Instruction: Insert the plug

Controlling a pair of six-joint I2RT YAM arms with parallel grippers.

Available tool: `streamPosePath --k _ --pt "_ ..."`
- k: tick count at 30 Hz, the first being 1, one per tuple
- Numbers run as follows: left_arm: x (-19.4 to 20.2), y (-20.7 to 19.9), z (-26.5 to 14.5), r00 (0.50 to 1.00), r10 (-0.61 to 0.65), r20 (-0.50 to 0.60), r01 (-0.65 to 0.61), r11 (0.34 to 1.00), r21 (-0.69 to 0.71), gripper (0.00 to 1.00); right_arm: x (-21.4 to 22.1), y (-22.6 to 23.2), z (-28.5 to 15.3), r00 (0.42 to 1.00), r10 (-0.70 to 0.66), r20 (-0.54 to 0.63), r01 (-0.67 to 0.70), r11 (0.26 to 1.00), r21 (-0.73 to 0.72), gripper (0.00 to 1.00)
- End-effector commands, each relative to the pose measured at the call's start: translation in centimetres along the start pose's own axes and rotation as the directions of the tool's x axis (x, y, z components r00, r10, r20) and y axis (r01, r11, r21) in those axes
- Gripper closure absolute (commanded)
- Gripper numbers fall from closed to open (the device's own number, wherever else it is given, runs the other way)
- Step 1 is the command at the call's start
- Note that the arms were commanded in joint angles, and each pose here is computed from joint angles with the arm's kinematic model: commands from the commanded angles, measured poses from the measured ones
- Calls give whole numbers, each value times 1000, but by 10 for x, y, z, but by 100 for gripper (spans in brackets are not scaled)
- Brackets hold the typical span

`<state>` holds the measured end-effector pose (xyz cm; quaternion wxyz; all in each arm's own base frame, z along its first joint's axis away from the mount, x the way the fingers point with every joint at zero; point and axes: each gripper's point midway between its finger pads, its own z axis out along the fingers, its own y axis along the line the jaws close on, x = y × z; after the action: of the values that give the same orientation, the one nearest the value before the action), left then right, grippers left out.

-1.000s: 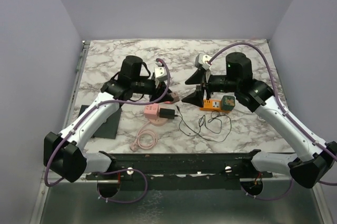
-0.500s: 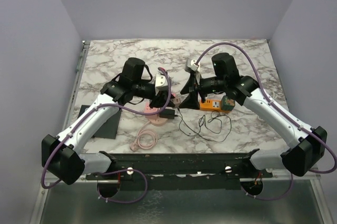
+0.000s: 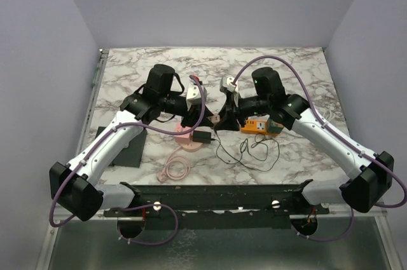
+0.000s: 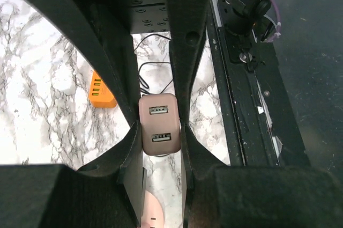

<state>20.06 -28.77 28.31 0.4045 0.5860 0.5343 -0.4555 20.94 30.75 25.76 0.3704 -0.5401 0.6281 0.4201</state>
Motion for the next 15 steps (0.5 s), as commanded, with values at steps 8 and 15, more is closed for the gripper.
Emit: streamPosePath --k 8,15 --pt "-6 14 -2 999 24 -31 -27 996 -87 11 -7 -8 -5 998 -11 54 6 995 104 99" --pt "-4 6 -8 999 -48 10 49 987 -153 1 -21 -14 -21 981 -78 178 33 969 244 99"
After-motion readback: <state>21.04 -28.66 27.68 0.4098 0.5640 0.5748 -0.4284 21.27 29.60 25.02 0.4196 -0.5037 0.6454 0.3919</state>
